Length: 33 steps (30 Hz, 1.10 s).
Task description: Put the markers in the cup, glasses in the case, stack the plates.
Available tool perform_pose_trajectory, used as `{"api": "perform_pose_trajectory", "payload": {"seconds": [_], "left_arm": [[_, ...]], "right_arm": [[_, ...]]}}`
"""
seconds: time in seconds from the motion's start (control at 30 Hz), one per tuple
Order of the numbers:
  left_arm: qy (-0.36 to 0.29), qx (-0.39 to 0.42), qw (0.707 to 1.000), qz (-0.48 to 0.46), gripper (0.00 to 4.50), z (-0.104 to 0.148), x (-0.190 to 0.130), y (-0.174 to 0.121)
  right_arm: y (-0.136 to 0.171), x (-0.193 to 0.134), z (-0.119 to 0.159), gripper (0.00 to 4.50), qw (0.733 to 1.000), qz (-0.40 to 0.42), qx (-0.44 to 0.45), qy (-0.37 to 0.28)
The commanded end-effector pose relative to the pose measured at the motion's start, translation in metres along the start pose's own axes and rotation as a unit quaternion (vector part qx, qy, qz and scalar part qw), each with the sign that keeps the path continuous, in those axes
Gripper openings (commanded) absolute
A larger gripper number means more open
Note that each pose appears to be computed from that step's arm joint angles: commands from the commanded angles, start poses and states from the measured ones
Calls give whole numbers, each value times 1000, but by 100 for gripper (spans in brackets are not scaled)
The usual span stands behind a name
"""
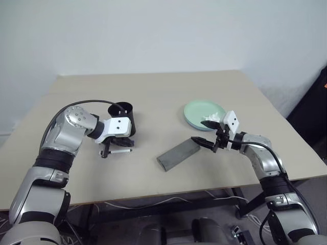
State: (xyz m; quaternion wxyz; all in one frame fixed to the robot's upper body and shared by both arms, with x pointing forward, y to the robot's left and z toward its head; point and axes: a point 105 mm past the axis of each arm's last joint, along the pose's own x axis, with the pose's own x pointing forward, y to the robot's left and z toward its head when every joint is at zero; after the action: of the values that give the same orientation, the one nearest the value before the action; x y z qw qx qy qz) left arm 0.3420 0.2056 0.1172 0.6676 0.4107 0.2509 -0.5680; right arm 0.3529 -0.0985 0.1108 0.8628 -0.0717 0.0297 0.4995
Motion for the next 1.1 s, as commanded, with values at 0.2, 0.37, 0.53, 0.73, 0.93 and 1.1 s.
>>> {"api": "perform_pose_trajectory", "payload": {"seconds": [0.2,0.37,0.53,0.73,0.93,1.1], "left_arm": [[-14,21,1000,11,3,13,-6,5],[-15,21,1000,11,3,13,-6,5],[-15,21,1000,11,3,13,-6,5],[-18,-24,999,17,3,-4,-10,-5],[-4,-41,999,23,3,-15,-16,-7],[-2,-43,999,22,3,-17,-17,-8]], "right_arm": [[-3,-1,18,446,999,-1,-20,-27],[-3,-1,18,446,999,-1,-20,-27],[-3,-1,18,446,999,-1,-20,-27],[-2,3,16,446,1000,15,-17,-20],[0,5,14,446,999,21,-17,-17],[0,5,14,446,999,21,-17,-17]]}}
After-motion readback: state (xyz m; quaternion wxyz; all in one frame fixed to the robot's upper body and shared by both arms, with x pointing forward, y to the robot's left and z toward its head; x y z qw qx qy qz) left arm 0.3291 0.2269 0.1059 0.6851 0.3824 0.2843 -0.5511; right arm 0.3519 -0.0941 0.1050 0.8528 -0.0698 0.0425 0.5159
